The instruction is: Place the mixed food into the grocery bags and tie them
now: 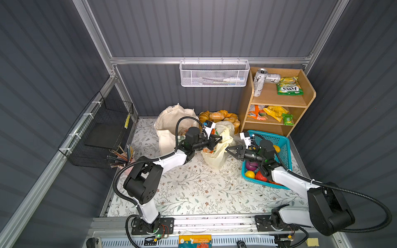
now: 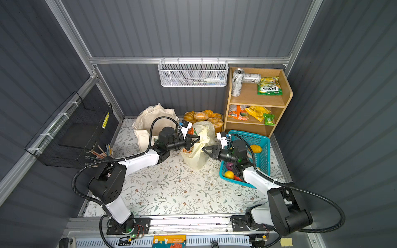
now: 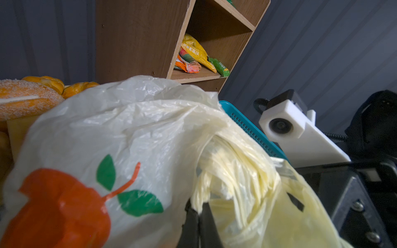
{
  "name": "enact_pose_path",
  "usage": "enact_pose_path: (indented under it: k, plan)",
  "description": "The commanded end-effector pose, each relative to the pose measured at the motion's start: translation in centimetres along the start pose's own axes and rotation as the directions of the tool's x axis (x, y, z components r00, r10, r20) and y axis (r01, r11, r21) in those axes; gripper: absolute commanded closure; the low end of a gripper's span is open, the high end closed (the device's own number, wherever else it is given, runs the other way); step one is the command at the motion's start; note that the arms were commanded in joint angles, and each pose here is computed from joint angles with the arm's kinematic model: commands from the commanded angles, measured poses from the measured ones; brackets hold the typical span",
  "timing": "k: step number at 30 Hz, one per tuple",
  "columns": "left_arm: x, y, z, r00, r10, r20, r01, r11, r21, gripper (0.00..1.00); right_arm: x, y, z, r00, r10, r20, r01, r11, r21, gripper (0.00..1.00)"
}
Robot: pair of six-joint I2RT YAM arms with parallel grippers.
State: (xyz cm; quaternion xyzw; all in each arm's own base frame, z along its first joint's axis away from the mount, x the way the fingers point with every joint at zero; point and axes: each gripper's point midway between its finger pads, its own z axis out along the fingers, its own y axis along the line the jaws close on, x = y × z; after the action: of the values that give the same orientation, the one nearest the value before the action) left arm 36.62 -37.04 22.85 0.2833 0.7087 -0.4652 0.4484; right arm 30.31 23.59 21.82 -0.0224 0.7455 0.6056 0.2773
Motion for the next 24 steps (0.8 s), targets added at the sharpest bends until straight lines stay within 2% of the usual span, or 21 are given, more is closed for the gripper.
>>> enact_pose_path:
  k: [1,7,13,19,24]
  plan:
    - [-2.0,-0.9,-0.1,0.999,0.028,0.036,-0.028,1.000,0.014,1.00,-0.8,0.6,0.3,1.000,-0.016,0.016,0.016,1.000,-0.017,1.00]
    - [-4.4,0.2,-2.0,0.996,-0.010,0.087,0.010,1.000,0.001,1.00,-0.2,-2.3,-1.7,0.999,0.008,0.046,-0.013,0.993,0.118,1.00]
    - [-5.8,0.6,-3.6,0.995,0.020,0.101,-0.017,0.999,-0.030,1.00,-0.1,-5.3,-5.1,0.995,0.027,0.100,-0.053,0.961,0.273,1.00]
    - [-6.0,0.6,-3.9,0.995,0.014,0.099,-0.013,1.000,-0.007,1.00,-0.3,-6.1,-6.0,0.992,0.028,0.125,-0.066,0.947,0.315,1.00]
    - [-6.1,1.1,-4.7,0.994,0.025,0.108,-0.021,0.999,-0.037,1.00,-0.2,-7.0,-7.1,0.988,0.030,0.151,-0.084,0.925,0.371,1.00]
